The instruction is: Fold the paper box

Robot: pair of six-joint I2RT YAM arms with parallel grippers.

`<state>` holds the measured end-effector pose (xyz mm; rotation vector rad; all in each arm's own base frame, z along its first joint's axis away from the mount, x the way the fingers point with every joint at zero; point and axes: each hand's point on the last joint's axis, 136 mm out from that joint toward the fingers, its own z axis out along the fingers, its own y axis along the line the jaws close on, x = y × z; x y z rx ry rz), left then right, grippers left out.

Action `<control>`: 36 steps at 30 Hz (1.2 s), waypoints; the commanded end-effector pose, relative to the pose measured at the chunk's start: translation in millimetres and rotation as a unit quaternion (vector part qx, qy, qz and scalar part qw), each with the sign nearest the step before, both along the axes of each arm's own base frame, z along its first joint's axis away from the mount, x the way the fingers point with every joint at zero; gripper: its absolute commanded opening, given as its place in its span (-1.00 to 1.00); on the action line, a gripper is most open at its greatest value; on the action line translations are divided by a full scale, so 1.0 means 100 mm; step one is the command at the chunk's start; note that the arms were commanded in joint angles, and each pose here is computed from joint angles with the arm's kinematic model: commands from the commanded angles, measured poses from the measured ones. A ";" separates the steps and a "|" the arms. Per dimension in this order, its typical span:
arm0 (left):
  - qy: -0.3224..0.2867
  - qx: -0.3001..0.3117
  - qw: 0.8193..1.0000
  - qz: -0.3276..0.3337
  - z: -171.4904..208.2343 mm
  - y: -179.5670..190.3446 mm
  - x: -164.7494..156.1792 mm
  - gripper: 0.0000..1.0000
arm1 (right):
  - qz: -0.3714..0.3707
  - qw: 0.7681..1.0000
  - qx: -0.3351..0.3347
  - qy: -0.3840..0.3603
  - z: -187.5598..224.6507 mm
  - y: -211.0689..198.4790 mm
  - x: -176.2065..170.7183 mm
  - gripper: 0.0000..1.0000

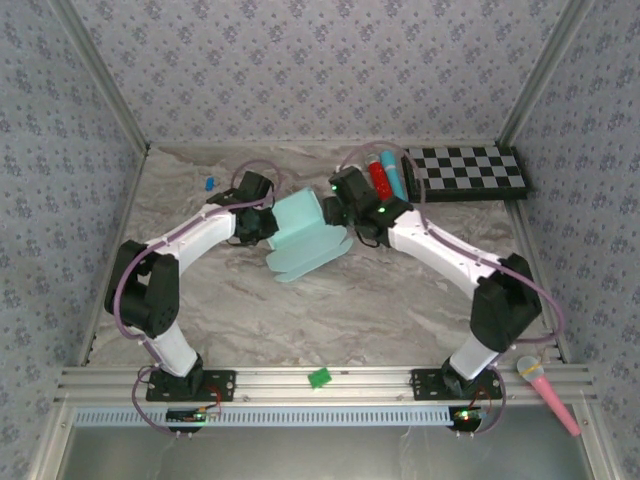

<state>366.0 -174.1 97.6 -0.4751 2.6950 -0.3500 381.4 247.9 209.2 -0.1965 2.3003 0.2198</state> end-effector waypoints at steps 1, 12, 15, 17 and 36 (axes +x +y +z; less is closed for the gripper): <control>0.022 -0.087 0.994 0.056 0.14 -0.20 -0.18 -1.00 | -0.035 0.998 -0.042 0.015 -0.04 -0.44 -0.06 0.17; 0.120 -0.173 0.952 0.221 -0.05 -0.30 -0.61 -1.00 | -0.132 0.989 -0.055 0.025 -0.21 -1.29 -0.19 0.17; 0.160 -0.206 0.930 0.260 -0.15 -0.39 -0.73 -1.00 | -0.139 0.988 -0.055 0.030 -0.27 -1.35 -0.22 0.17; 0.173 -0.214 0.917 0.289 -0.19 -0.42 -0.81 -1.00 | -0.140 0.988 -0.057 0.034 -0.32 -1.36 -0.23 0.17; 0.269 -0.255 0.865 0.337 -0.55 -0.80 -1.08 -0.82 | -0.132 0.988 -0.060 0.057 -0.55 -1.31 -0.21 0.17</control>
